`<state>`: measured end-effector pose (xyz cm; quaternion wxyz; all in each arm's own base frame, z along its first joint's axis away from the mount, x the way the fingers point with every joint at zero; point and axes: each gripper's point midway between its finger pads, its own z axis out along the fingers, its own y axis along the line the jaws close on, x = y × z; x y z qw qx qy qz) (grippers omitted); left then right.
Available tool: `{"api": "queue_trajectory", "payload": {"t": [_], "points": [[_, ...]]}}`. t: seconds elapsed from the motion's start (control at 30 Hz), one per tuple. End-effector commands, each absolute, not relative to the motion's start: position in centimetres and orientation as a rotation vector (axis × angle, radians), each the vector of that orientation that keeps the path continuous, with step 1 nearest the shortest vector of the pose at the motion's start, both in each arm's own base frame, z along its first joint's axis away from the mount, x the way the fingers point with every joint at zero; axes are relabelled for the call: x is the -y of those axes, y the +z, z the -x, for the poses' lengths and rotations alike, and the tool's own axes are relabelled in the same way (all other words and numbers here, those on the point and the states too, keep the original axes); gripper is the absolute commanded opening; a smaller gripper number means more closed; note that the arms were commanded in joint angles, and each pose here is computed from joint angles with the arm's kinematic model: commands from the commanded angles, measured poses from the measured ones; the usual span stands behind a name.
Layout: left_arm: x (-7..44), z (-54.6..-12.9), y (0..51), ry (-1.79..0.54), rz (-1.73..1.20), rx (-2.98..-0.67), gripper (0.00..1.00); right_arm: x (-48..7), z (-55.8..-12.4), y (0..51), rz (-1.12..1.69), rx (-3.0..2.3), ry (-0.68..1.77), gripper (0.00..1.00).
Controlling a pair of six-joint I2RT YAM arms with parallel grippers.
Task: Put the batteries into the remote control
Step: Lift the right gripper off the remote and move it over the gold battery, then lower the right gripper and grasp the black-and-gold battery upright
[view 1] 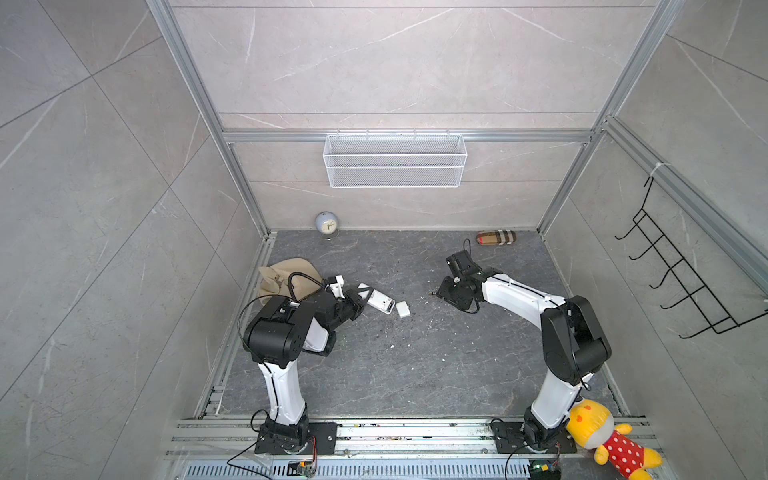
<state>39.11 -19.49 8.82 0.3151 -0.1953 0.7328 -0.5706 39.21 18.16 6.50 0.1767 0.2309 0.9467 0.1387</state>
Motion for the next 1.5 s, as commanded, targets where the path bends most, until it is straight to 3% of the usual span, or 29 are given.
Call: {"api": "queue_trajectory", "payload": {"t": [0.0, 0.23, 0.67, 1.47], "points": [[19.7, -39.9, 10.3, -1.532, 0.414, -1.872, 0.00, -17.8, -39.2, 5.8, -0.898, -2.633, 0.303, 0.47], [19.5, -39.4, 11.1, -1.489, 0.351, -1.853, 0.00, -19.9, -39.8, 4.5, -1.197, -2.547, 0.391, 0.50], [19.7, -39.6, 11.1, -1.528, 0.370, -1.858, 0.00, -20.6, -41.0, 2.9, -1.442, -2.573, 0.228, 0.44], [19.9, -39.5, 11.6, -1.549, 0.364, -1.856, 0.00, -20.3, -43.1, 1.8, -1.480, -2.637, 0.082, 0.33]]}}
